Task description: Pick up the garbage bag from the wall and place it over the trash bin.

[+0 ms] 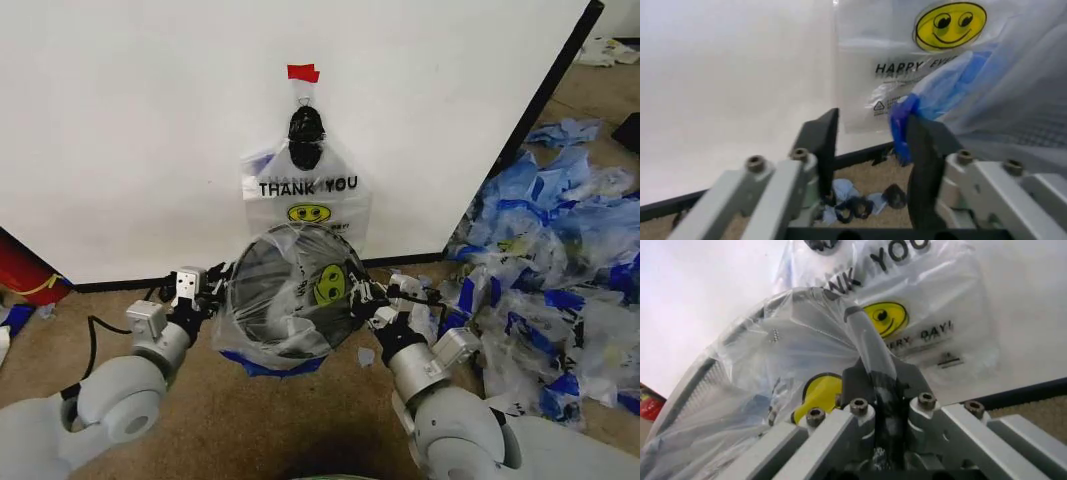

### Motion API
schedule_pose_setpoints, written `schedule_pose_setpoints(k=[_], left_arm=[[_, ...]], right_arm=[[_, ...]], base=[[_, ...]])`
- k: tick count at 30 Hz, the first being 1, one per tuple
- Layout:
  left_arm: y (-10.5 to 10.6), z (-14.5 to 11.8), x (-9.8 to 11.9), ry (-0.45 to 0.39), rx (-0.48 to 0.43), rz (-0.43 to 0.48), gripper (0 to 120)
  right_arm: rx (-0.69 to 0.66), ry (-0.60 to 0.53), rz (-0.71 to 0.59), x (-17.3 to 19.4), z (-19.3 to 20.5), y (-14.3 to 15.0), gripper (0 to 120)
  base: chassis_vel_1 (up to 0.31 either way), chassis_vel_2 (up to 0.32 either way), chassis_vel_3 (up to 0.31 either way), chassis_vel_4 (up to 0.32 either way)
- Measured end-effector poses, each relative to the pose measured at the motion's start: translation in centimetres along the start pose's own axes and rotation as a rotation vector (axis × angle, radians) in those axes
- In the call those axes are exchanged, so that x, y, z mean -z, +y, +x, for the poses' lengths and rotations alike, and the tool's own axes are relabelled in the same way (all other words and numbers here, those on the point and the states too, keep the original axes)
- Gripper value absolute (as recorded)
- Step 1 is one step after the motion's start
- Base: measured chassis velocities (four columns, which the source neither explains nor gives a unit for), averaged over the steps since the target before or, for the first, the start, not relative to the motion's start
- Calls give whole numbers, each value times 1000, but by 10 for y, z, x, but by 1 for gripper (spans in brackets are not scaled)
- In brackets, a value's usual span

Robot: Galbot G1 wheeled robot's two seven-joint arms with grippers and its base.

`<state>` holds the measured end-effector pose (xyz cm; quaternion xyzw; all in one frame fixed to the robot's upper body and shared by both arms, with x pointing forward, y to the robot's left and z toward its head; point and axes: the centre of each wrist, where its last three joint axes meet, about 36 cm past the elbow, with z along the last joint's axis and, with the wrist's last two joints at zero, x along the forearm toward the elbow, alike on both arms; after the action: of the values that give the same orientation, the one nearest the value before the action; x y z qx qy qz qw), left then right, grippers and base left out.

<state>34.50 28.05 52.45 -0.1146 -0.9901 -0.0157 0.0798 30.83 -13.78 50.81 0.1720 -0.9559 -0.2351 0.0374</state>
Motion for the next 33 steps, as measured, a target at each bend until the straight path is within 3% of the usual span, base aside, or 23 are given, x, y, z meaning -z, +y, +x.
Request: schedule_pose_setpoints(k=[5,8,14,22,27,28,33], left_arm=[[6,-2,7,-15,37,-26,68],[10,-6,9,-19,61,-40,74],[25,-24,20,-37,206,-109,98],[25,-29,33,-73,243,-108,100],[-14,-2,58,-64,137,42,100],[-14,-2,58,-64,137,42,100],[-53,35,70,43,4,227,100]], right_arm=[[-6,2,1,-4,0,-1,0],[-8,2,2,-5,1,-3,0],[-30,-32,1,-7,-4,-12,0],[-45,-62,-4,-7,-9,-21,0],[-83,-108,-28,-8,-17,-29,0],[-83,-108,-28,-8,-17,-29,0],[-125,-170,-69,-6,-30,-34,0]], base=[[0,0,0,0],[0,0,0,0],[0,0,0,0],[0,0,0,0],[0,0,0,0],[0,0,0,0],[0,0,0,0]])
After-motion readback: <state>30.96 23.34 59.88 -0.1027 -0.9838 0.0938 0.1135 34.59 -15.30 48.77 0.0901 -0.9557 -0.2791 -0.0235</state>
